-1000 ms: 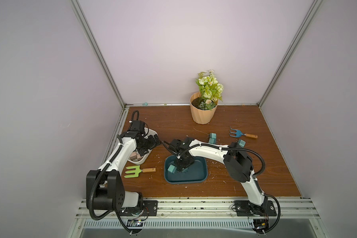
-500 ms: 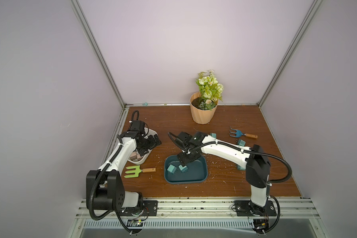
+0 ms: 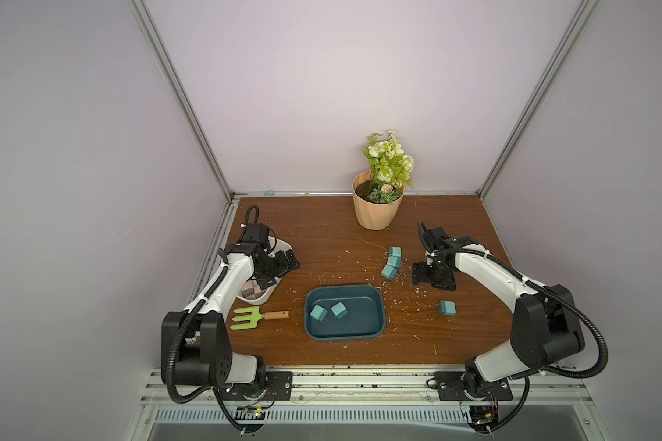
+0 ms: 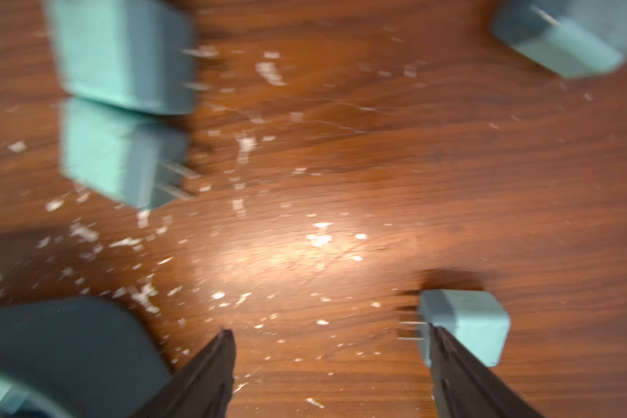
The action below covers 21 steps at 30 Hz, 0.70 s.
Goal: Place the plugs by color into the storage box
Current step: Move the plug to the center of the board.
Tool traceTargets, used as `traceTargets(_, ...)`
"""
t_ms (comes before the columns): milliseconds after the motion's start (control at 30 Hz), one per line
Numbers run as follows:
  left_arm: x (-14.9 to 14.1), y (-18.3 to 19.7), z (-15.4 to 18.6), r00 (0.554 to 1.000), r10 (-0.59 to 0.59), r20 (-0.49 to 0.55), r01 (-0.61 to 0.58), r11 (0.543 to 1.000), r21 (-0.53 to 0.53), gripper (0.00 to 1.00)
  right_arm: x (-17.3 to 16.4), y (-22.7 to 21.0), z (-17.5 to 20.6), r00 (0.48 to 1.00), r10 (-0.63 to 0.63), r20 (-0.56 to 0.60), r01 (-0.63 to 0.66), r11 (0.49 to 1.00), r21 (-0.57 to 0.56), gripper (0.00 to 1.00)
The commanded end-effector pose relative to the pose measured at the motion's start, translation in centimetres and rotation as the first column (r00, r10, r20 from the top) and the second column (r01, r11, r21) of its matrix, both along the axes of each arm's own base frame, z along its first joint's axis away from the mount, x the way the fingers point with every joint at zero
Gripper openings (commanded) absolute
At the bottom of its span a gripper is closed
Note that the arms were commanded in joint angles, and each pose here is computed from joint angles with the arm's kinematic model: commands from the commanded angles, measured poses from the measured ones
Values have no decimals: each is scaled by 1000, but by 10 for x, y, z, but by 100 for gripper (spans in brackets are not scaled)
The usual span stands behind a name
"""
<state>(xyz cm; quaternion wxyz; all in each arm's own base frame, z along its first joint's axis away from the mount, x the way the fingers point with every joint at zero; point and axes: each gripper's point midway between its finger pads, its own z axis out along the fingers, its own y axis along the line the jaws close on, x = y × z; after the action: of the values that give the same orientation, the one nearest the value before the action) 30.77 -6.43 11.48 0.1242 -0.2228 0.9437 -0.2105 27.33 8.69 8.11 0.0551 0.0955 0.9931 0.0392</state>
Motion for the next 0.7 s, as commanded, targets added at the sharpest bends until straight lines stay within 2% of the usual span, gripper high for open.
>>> traceTargets(0,5,2,6,1000,0,16,0,1000,-1,99,1,-29,8,995,-92,50,93,996,-12,91)
traceTargets(133,2,2,3,1000,-6,8,6,1000,1,99,-5,-48,4,970,-231,79,228,972,49,94)
traceTargets(300,2,3,0,1000,-6,-1,6,1000,5,99,-19,-57,-3,945,-316,90,311,948,59,96)
traceTargets(533,9,2,-3,1000,-14,-3,14,1000,5,99,-35,-44,-32,952,-306,1,302,943,139,96)
traceTargets(667,12,2,-2,1000,-16,-3,16,1000,7,99,-29,-36,-36,954,-298,5,292,939,182,96)
